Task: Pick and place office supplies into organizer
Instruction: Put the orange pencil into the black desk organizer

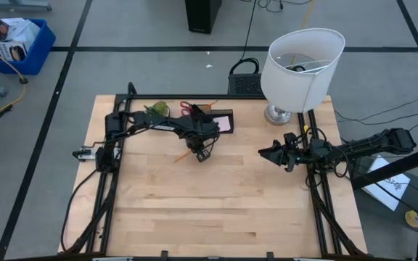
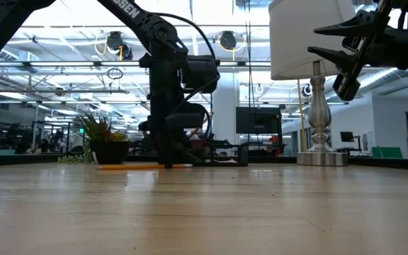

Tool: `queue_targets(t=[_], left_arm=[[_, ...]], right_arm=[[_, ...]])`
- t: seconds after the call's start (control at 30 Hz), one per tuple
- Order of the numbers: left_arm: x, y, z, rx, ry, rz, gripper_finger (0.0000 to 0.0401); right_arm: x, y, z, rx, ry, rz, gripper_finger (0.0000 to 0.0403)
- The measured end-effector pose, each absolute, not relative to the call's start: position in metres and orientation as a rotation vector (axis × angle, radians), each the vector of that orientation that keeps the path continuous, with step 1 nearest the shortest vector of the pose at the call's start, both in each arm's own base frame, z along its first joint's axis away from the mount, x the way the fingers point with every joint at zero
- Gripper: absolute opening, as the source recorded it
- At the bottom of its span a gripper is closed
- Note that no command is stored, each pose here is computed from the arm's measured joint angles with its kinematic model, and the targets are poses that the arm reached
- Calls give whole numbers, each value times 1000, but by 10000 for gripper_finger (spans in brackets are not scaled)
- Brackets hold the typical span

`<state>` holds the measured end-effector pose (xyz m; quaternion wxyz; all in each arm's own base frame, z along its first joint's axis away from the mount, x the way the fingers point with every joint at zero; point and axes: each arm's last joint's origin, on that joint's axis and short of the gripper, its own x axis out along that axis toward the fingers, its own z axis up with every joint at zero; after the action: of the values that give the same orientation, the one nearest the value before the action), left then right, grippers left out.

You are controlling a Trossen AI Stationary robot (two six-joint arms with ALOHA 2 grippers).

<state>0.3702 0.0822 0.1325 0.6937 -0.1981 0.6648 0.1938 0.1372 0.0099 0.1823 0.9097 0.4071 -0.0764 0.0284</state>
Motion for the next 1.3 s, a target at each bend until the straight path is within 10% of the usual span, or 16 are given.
queue_targets(t=[1.3], left_arm=[[375,47,225,-456,1010,499,27]], right_arm=[[137,10,182,839,-157,59,116]])
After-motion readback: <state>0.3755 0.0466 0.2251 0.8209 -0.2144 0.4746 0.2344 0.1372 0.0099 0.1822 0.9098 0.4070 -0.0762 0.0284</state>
